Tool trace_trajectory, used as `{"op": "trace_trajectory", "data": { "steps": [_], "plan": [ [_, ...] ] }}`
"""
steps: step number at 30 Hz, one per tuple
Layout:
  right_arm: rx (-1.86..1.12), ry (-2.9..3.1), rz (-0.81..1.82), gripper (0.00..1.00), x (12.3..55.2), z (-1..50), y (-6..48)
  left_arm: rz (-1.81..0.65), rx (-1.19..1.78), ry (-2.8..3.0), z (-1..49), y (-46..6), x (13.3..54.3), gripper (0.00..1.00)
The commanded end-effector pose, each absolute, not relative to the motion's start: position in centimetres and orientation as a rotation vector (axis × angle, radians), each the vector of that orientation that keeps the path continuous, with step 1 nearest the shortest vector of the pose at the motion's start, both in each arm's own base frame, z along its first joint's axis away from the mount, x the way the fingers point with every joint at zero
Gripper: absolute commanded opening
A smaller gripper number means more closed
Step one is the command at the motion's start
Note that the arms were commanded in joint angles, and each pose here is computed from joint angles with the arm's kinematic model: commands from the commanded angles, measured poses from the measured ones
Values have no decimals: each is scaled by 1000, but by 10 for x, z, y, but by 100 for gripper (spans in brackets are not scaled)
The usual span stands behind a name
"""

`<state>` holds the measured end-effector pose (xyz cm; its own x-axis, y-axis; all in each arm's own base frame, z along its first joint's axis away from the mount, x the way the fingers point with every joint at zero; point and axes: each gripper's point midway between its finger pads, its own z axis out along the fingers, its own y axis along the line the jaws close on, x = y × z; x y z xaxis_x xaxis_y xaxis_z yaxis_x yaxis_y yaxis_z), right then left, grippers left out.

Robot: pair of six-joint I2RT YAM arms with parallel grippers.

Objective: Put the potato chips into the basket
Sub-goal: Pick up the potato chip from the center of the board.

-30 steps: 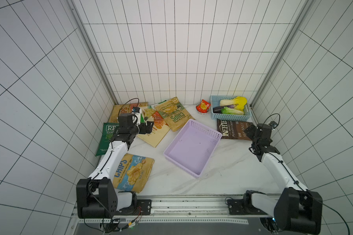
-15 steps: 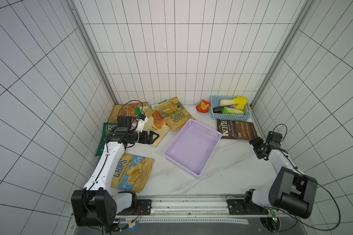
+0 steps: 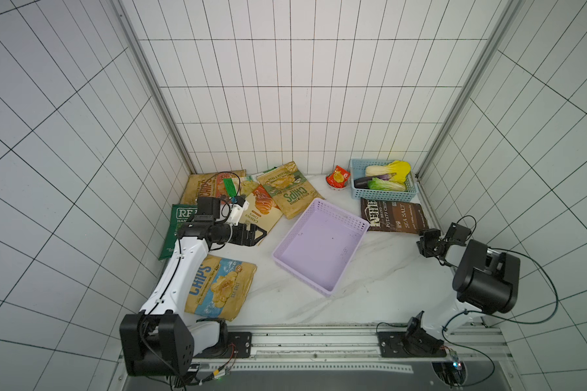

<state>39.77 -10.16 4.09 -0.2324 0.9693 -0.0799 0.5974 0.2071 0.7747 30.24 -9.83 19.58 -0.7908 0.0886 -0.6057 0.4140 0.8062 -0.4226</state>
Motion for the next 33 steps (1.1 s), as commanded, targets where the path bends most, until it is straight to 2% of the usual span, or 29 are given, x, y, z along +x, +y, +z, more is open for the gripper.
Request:
{"op": "trace_trajectory", "data": {
  "steps": [1,18,24,27,30,33],
  "plan": [
    [1488,1859,876,56,407,34,-108,-756,391,2400,196,-100,300,97],
    [1486,1815,904,51,430,14,-117,-757,375,2411,192,-99,302,97],
    [1436,1796,916,41,438,25,-119,-762,378,2406,193,-100,302,97],
    [1389,1811,900,32,441,35,-118,-770,384,2404,194,-101,301,97],
    [1353,1818,888,19,443,44,-118,-779,389,2401,194,-102,300,97],
    [1337,1810,889,11,445,49,-118,-781,390,2402,194,-102,300,97]
  ]
}}
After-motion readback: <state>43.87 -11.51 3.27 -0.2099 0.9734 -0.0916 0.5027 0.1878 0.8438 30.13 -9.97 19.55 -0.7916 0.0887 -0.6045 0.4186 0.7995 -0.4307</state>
